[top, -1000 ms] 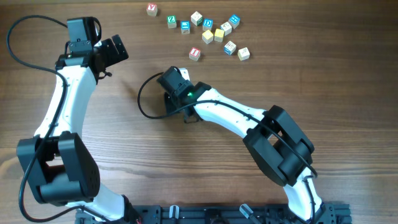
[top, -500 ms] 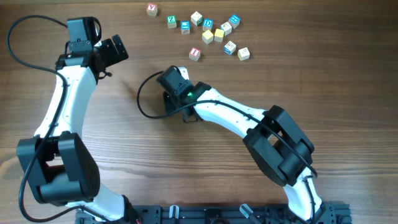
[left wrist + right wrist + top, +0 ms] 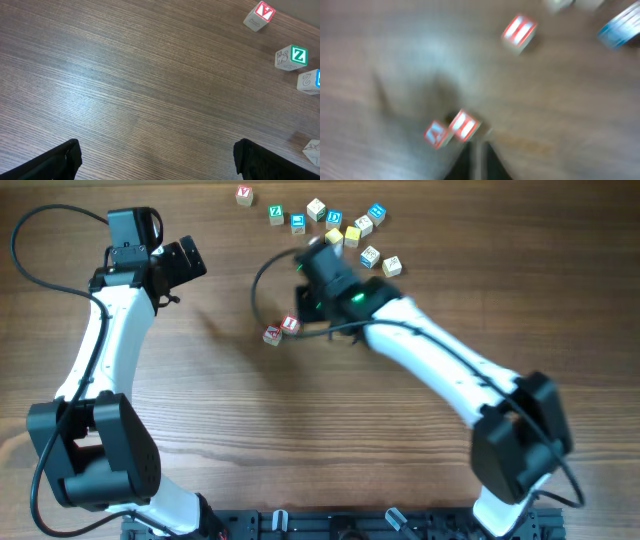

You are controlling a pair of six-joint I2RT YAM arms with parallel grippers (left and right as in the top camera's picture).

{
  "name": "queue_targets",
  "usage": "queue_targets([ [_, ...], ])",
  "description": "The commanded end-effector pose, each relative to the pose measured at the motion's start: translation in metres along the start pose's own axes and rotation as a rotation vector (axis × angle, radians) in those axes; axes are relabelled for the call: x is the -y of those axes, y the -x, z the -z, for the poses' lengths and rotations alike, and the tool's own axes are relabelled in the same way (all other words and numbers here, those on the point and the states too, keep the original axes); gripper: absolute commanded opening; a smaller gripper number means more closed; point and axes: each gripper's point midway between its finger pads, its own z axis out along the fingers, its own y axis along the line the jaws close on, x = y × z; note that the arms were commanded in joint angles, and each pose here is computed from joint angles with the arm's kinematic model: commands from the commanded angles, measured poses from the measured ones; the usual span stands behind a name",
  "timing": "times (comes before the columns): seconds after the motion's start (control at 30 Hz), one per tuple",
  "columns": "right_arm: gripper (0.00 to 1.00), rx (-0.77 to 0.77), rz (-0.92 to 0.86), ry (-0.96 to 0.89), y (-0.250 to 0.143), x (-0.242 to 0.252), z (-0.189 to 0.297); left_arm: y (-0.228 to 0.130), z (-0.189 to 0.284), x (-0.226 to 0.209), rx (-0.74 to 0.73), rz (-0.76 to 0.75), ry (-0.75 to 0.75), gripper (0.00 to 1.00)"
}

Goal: Form a circle
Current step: 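Move the right gripper to the cluster and grasp the yellow 'S' block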

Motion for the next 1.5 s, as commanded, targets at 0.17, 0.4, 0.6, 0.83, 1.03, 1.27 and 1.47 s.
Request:
queue_targets([
  [0.17, 0.81, -0.012, -0.036, -0.228, 0.024, 0.128, -0.027, 0.005, 0.004, 0.000, 0.014, 0.011, -0.004, 1.00],
  [0.4, 0.79, -0.077, 0.074, -0.292, 0.016, 0.189, -0.063, 0.005, 0.004, 0.000, 0.014, 0.012, -0.004, 1.00],
  [0.6, 0.80, -0.044, 0.137, -0.293, 0.019, 0.203, -0.098, 0.005, 0.004, 0.000, 0.014, 0.012, -0.004, 1.00],
  [0.83, 0.54, -0.034, 0.138, -0.293, 0.018, 0.205, -0.109, 0.005, 0.004, 0.000, 0.013, 0.012, -0.004, 1.00],
  [1.03, 0.50, -0.018, 0.138, -0.291, 0.022, 0.204, -0.109, 0.005, 0.004, 0.000, 0.013, 0.012, -0.004, 1.00],
  [1.27, 0.49, 0.022, 0.164, -0.287, 0.033, 0.203, -0.110, 0.005, 0.004, 0.000, 0.014, 0.011, -0.004, 1.00],
  [1.47, 0.50, 0.007, 0.164, -0.289, 0.027, 0.205, -0.115, 0.005, 0.004, 0.000, 0.014, 0.012, -0.004, 1.00],
])
